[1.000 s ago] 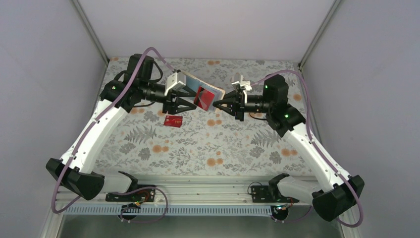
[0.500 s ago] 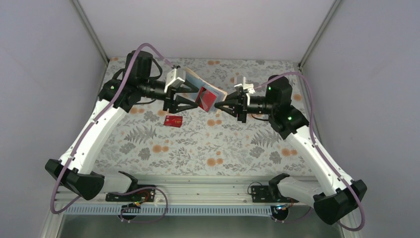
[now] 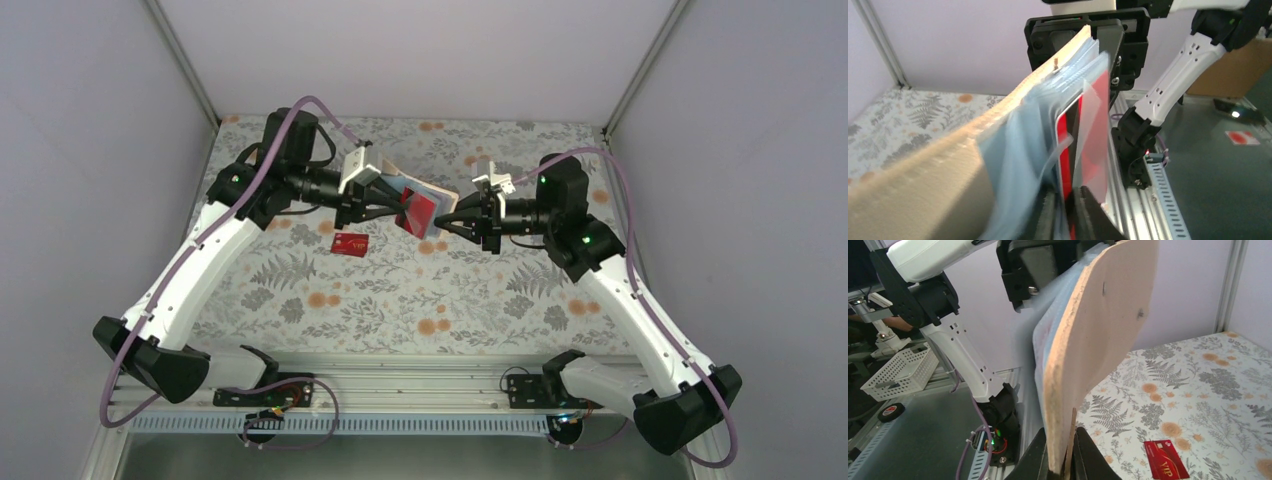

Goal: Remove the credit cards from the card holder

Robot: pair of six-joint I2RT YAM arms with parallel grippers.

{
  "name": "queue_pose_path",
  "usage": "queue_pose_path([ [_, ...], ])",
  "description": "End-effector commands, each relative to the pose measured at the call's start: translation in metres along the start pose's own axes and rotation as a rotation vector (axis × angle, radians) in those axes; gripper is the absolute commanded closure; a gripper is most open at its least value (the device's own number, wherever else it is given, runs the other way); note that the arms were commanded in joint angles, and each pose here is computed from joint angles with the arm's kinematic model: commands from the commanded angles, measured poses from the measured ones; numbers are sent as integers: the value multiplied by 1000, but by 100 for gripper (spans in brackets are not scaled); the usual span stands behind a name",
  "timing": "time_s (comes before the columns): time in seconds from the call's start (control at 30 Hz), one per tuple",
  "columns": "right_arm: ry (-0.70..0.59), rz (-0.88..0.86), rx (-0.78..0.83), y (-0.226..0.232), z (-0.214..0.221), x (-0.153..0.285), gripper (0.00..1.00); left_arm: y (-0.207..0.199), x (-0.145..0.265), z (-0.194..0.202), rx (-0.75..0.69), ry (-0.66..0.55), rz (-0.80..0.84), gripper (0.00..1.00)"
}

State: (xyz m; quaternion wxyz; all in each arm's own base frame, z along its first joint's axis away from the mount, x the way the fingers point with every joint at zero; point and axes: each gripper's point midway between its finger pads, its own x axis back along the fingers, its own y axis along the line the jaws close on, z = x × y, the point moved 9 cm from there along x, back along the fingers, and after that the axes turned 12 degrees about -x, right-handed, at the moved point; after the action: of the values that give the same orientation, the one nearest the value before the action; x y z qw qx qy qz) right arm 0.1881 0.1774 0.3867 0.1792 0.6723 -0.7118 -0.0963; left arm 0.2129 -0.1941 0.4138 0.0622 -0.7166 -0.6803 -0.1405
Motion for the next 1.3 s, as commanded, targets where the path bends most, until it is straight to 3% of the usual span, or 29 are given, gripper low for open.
queue_pose_path([
  [0.0,-35,-44,100,11,-11,1,96,-13,-8,2,-3,9,77,97],
  [0.23,-33,-10,104,11,-10,3,96,-25,7,-8,-60,27,59,98],
  [0.4,-13,-36,85,9,-8,1,96,-16,17,-7,-26,48,-31,98],
  [0.7,-17,-110,78,12,-10,-15,67,7,5,1,89,41,-56,98],
  [0.8,-28,-60,69,7,-9,-19,72,6,5,-3,86,25,-41,98],
  [0.93,-30,-50,59,2,-7,-22,95,3,7,-3,72,29,-39,98],
  [1.03,-59,-41,68,5,-12,-20,96,-9,5,4,51,-1,57,97],
  [1.1,-81,-31,83,9,-16,-16,96,-17,5,8,39,-29,117,71],
  [1.13,-89,-33,86,11,-18,-15,96,-20,6,9,27,-31,122,65],
  [1.27,-110,-45,95,18,-23,-11,96,-23,8,12,4,-8,90,65],
])
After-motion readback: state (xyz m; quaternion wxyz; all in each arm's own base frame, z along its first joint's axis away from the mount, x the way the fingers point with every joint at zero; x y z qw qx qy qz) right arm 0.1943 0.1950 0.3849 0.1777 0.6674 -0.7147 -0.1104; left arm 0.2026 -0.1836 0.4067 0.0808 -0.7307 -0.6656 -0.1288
